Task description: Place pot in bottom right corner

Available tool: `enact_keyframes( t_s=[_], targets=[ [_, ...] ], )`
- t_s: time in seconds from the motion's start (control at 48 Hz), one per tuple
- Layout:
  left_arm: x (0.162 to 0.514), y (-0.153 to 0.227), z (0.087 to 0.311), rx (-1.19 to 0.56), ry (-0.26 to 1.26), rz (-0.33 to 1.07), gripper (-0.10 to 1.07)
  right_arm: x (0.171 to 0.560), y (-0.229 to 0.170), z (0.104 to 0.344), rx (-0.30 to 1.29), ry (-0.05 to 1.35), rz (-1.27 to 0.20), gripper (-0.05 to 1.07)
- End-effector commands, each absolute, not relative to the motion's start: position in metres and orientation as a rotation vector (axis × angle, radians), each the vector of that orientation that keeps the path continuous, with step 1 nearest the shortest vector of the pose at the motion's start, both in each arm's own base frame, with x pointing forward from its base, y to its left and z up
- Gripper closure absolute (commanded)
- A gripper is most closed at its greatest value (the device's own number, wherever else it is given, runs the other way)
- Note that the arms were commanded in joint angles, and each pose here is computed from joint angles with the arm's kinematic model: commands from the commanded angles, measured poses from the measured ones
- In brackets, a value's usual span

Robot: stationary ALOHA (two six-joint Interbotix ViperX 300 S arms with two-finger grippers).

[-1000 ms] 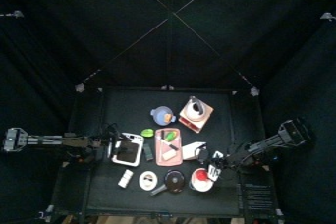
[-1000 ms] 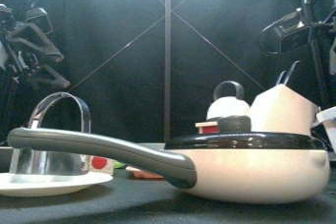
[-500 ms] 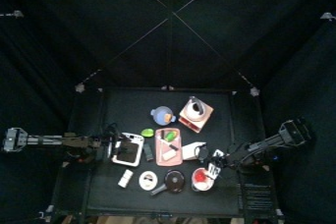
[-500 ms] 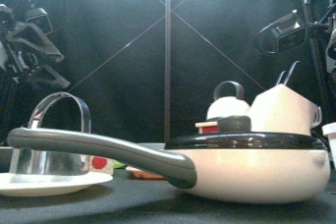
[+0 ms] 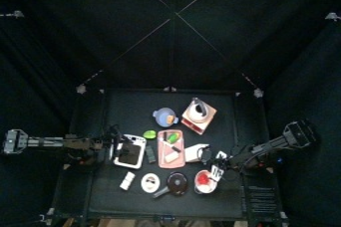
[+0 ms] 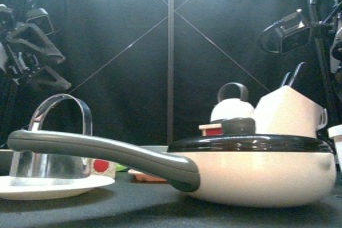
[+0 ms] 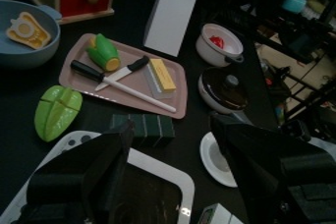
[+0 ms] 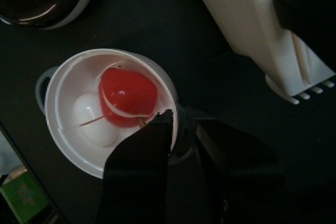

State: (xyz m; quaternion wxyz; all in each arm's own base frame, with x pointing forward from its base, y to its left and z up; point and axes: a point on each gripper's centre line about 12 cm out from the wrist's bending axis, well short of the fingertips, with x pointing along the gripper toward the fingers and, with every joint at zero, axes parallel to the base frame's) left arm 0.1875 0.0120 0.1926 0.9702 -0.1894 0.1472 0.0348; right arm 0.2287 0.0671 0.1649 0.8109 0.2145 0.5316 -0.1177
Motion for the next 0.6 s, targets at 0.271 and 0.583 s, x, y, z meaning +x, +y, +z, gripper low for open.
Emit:
enact_keyframes(
  t_s=[0.271,0.583],
  targets=[
    [0.190,0.013,0.197,-0.382,0.283,0.069,0.01,0.235,0.068,0.176,0.465,1.090,-0.230,0.41],
    [0.191,0.011,0.200,-0.377,0.273,0.056,0.01,0.247,0.072,0.192,0.478,1.031,-0.195,0.42]
  ],
)
